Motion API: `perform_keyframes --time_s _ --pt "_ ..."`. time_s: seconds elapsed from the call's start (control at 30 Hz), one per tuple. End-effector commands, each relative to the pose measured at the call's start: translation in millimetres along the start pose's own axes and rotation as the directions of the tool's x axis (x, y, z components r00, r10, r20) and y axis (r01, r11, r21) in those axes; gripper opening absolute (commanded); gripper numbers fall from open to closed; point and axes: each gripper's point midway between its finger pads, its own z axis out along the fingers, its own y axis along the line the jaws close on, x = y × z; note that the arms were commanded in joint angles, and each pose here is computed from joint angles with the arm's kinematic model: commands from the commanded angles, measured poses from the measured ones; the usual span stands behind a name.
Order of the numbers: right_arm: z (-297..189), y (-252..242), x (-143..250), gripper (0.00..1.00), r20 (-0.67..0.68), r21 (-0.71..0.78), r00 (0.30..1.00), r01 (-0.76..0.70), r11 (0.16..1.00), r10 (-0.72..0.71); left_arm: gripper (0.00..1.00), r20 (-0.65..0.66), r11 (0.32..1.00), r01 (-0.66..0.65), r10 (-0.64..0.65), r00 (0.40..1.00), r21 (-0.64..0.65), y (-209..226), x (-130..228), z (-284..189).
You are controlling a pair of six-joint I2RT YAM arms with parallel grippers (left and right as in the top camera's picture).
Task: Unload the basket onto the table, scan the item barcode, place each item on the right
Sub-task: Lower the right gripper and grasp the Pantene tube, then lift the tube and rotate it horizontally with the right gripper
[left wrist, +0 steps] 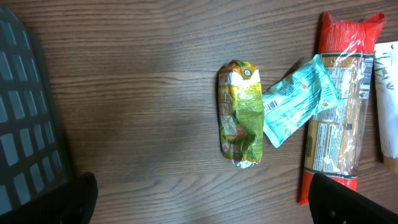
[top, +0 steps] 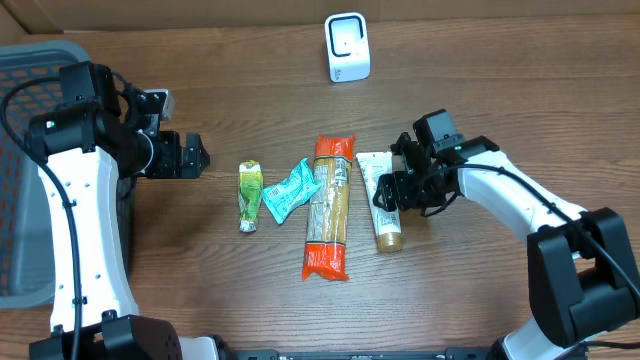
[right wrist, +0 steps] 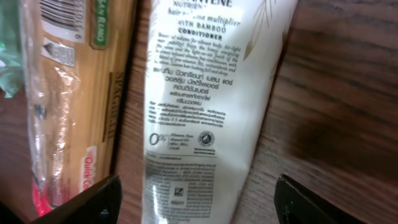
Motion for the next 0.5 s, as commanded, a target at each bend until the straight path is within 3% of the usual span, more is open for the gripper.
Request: perform_keyframes --time_s 0.0,0.17,0.2,0.23,0.3,0.47 --pt "17.3 -5.7 13.3 0.79 -0.033 -0.016 0.999 -0.001 1.000 0.000 1.00 0.015 1.000 -0.027 0.026 1.000 0.012 -3.5 -2.0 -2.8" --pt "28.7 -12.0 20.0 0.69 -0.058 -0.012 0.998 -0.013 1.000 0.012 1.00 0.015 1.000 -0.027 0.027 1.000 0.012 -3.5 -2.0 -3.0" --pt "30.1 -12.7 20.3 0.64 -0.060 -0.011 0.998 -0.014 1.000 0.013 1.00 0.015 1.000 -0.027 0.027 1.000 0.012 -3.5 -2.0 -3.0" --pt "31.1 -13.0 19.3 0.51 -0.058 -0.012 0.998 -0.016 1.000 0.016 1.00 0.015 1.000 -0.027 0.027 1.000 0.012 -3.5 -2.0 -3.0" --pt "31.1 -12.9 17.9 0.41 -0.052 -0.012 0.999 -0.014 1.000 0.013 0.99 0.015 1.000 -0.027 0.027 1.000 0.012 -3.5 -2.0 -3.0" --pt "27.8 -31.3 11.4 0.40 -0.030 0.098 0.999 -0.010 0.995 0.013 1.00 0.015 1.000 -0.027 0.026 1.000 0.012 -3.5 -2.0 -2.8"
